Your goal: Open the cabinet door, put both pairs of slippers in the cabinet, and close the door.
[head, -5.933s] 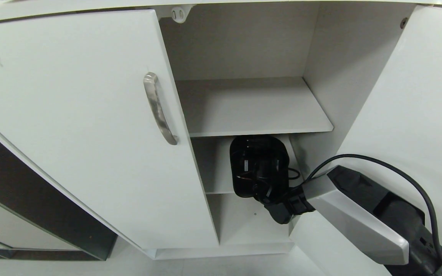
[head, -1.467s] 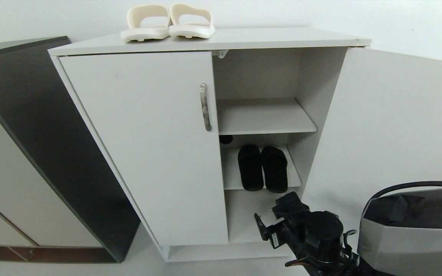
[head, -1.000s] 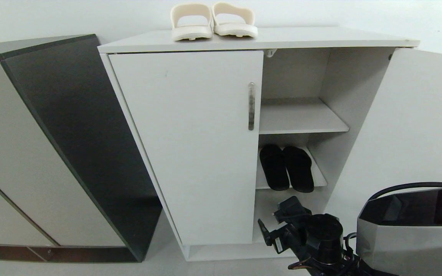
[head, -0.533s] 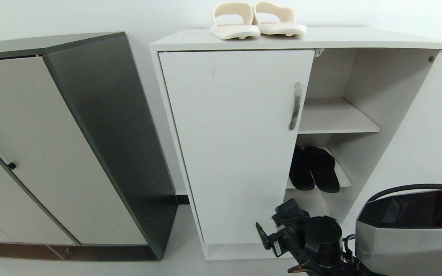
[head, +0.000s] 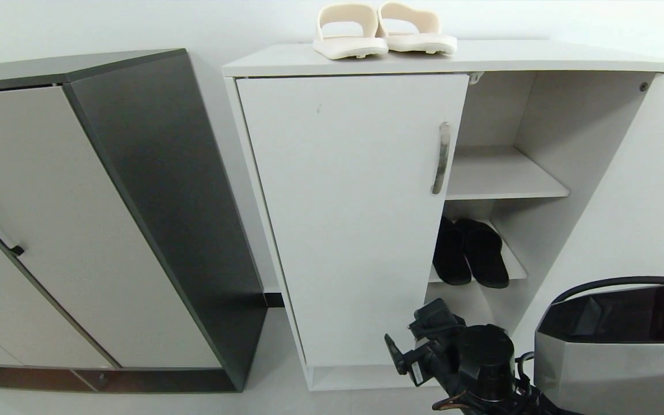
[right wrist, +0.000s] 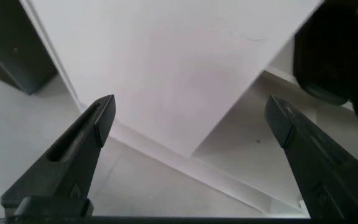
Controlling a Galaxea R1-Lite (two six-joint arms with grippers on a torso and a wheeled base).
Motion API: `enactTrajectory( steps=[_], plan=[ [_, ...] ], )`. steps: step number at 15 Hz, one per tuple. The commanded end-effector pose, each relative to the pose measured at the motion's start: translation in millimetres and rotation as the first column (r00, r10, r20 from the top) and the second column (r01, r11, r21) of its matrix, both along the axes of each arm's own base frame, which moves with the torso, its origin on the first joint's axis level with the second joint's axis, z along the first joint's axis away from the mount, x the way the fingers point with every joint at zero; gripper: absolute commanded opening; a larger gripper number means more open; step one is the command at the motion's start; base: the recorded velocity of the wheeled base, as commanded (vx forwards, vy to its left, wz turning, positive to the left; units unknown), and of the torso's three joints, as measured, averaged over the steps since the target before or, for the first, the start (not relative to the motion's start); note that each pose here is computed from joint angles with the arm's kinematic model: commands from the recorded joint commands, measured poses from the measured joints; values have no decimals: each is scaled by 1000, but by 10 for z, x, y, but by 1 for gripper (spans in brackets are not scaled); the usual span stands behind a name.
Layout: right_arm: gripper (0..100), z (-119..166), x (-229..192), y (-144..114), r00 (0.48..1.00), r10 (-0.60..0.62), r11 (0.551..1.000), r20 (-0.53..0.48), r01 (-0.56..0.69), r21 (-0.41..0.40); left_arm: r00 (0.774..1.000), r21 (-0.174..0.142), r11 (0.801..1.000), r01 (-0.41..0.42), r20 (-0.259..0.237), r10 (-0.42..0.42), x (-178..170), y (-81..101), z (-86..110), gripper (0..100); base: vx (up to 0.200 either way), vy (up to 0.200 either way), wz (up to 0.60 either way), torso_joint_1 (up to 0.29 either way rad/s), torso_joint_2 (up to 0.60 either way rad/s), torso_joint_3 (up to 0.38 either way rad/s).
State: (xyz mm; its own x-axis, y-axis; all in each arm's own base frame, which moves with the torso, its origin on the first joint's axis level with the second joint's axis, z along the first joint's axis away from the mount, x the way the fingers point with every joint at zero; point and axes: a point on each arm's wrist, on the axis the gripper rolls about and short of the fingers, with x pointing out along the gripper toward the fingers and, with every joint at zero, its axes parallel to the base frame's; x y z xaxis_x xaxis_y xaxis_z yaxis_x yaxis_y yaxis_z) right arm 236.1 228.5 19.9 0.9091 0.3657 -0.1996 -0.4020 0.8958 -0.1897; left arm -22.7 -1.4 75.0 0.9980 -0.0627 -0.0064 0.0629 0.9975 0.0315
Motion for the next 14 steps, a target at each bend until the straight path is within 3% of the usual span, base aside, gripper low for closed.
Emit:
enactTrajectory(
  steps=[1,9,14],
  plan=[
    [100,-9,-7,8,1000,3,1000,-1,-3,-1,1000,0,1000,0,0,0,0,0,0,0,0,0,0,0,0,0],
    [100,-4,-16,27,1000,9,1000,1,-9,1,1000,-1,1000,0,0,0,0,0,0,0,0,0,0,0,0,0],
    [100,94,0,104,999,22,998,28,-23,53,1000,0,1000,0,0,0,0,0,0,0,0,0,0,27,-282,-320]
  ],
)
